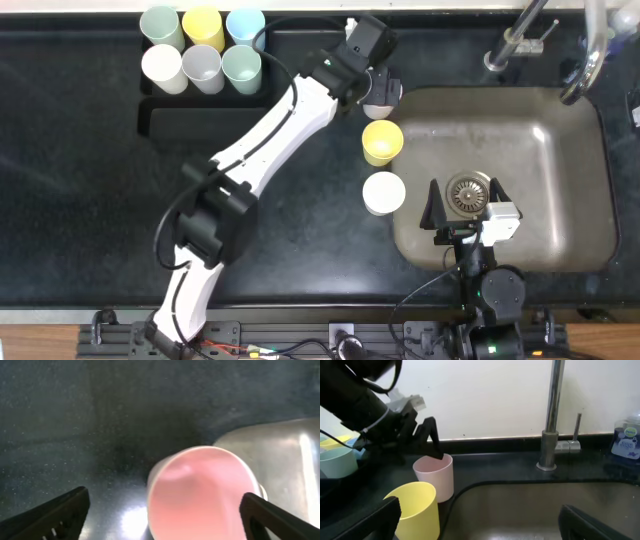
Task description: Store Cups
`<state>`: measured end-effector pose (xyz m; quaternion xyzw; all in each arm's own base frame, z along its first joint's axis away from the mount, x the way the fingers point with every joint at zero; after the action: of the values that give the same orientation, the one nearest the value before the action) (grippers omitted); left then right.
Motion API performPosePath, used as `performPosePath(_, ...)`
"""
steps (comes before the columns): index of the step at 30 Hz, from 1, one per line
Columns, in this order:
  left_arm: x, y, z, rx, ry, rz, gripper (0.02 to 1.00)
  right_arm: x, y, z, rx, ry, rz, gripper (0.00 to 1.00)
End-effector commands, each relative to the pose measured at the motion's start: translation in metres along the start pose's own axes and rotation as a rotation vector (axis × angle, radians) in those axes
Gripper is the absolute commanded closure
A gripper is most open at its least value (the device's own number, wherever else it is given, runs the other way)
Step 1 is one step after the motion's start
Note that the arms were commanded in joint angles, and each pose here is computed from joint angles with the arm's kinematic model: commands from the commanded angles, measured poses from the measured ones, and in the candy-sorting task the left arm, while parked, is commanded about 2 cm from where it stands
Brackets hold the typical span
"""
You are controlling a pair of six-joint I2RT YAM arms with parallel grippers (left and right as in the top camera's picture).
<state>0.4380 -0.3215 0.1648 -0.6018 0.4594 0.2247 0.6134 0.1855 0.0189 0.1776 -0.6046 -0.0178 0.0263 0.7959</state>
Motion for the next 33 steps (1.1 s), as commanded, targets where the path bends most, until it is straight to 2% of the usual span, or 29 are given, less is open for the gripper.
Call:
performPosePath(1, 0.004, -0.005, 0.001, -0.023, -0.040, -0.020, 0.145, 0.000, 0.003, -0.002, 0.000, 0.005, -0.003, 0.003)
performPosePath(3, 0.007, -0.003, 0.002, -0.022, -0.045, -0.012, 0.297, 0.000, 0.003, -0.002, 0.000, 0.005, -0.003, 0.003)
performPosePath(5, 0.008, -0.002, 0.003, -0.021, -0.047, -0.008, 0.533, 0.000, 0.003, -0.002, 0.000, 0.005, -0.003, 0.005)
performPosePath(6, 0.008, -0.002, 0.003, -0.022, -0.047, -0.008, 0.682, 0.000, 0.003, -0.002, 0.000, 0.005, -0.003, 0.003)
performPosePath(7, 0.008, -0.002, 0.002, -0.022, -0.047, -0.009, 0.768, 0.000, 0.003, -0.002, 0.000, 0.005, -0.003, 0.003)
performPosePath(10, 0.008, -0.002, 0.002, -0.022, -0.045, -0.009, 0.805, 0.000, 0.003, -0.002, 0.000, 0.005, -0.003, 0.003)
performPosePath(16, 0.008, -0.002, 0.002, -0.021, -0.039, -0.006, 0.978, 0.000, 0.003, -0.002, 0.000, 0.005, -0.003, 0.003)
performPosePath(22, 0.001, -0.004, 0.002, -0.017, -0.039, -0.011, 0.982, 0.000, 0.003, -0.002, 0.000, 0.005, -0.003, 0.005)
performPosePath(25, -0.034, -0.012, 0.011, -0.015, -0.111, -0.048, 0.985, 0.000, 0.003, -0.002, 0.000, 0.005, -0.003, 0.003)
performPosePath(29, -0.108, -0.021, 0.044, -0.037, -0.274, -0.118, 0.985, 0.000, 0.003, -0.002, 0.000, 0.005, -0.003, 0.003)
performPosePath(33, -0.171, -0.026, 0.088, -0.104, -0.331, -0.206, 0.985, 0.000, 0.003, -0.002, 0.000, 0.005, -0.003, 0.003)
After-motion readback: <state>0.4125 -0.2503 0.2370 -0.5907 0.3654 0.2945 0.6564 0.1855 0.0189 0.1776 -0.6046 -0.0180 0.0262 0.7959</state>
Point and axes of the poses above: each gripper's point midway between its finger pads, its own x axis out along the fingers, its own z axis along the line the jaws close on, y = z × x, the point moved 6 cm from there along -x, back along the fingers, and after that the axes turned 9 degrees about x, right-handed, at the moved point
